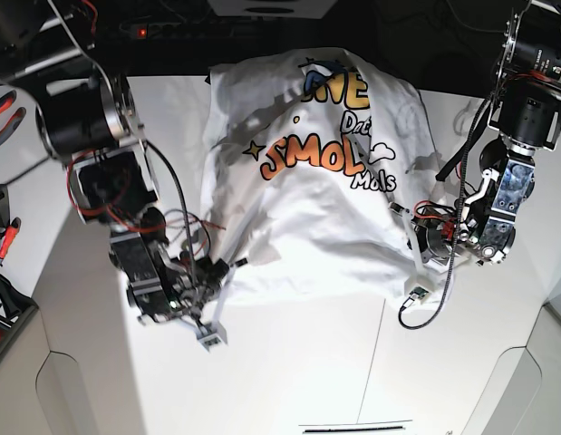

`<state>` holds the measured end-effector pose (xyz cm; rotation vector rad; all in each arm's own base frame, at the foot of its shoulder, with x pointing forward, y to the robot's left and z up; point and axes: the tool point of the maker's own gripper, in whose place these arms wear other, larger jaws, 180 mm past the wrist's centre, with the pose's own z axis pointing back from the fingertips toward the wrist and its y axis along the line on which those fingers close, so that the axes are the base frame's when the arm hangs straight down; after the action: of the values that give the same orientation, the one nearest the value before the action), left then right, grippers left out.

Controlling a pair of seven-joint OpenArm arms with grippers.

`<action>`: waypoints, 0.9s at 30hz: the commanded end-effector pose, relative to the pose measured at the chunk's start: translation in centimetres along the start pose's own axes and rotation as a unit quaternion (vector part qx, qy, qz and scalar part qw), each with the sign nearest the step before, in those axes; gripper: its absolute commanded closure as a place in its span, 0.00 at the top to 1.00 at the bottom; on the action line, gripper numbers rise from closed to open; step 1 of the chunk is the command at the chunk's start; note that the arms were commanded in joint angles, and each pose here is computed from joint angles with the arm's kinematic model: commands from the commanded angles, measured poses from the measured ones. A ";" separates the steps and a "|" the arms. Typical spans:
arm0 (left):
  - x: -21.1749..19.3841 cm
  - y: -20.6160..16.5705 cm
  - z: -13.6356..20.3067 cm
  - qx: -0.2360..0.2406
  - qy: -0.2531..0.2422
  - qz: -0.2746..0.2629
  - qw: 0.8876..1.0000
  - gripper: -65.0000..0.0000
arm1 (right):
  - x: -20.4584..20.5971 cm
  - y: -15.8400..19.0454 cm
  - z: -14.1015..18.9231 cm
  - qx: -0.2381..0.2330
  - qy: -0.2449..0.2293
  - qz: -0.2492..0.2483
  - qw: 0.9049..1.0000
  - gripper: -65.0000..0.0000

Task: Layout the t-shirt on the table in an organized manner, then fold the t-shirt properly
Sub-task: 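Drag the shirt with both grippers to spread it across the table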

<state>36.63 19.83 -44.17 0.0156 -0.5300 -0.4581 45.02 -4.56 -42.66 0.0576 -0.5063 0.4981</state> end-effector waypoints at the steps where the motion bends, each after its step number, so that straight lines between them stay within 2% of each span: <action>1: 2.3 1.5 0.8 0.016 -0.027 -0.002 1.000 0.00 | 4.9 -0.7 1.6 -0.016 -0.054 0.008 0.998 0.00; 4: 3.6 1.9 1.1 0.019 -0.042 -0.002 0.999 0.00 | 9.4 -1.0 3.5 -0.031 -0.094 0.012 0.995 0.00; 8: 5.1 2.3 1.4 0.024 -0.073 -0.002 0.997 0.00 | 13.5 0.8 7.2 0.009 -0.131 -0.009 0.991 0.00; 12: 5.3 2.7 1.4 0.037 -0.076 0.013 0.996 0.00 | 13.9 2.8 11.1 0.028 -0.167 -0.008 0.986 0.00; 15: 5.5 2.7 1.4 0.038 -0.080 0.015 0.996 0.00 | 11.0 4.6 12.7 0.033 -0.171 -0.005 0.985 0.00; 19: 5.7 2.7 1.5 0.038 -0.087 0.014 0.995 0.00 | 4.9 8.3 12.3 0.064 -0.156 -0.021 0.986 0.00; 23: 5.7 2.7 1.5 0.038 -0.087 0.014 0.995 0.00 | -1.8 11.5 11.4 0.093 -0.109 -0.043 0.989 0.00; 27: 5.6 2.7 1.4 0.037 -0.082 0.014 0.996 0.00 | -7.1 12.4 9.5 0.079 -0.046 -0.061 0.994 0.00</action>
<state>39.78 19.61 -41.71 0.0299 -0.6564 -0.4178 28.50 1.18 -39.67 0.2520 -0.5036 0.4196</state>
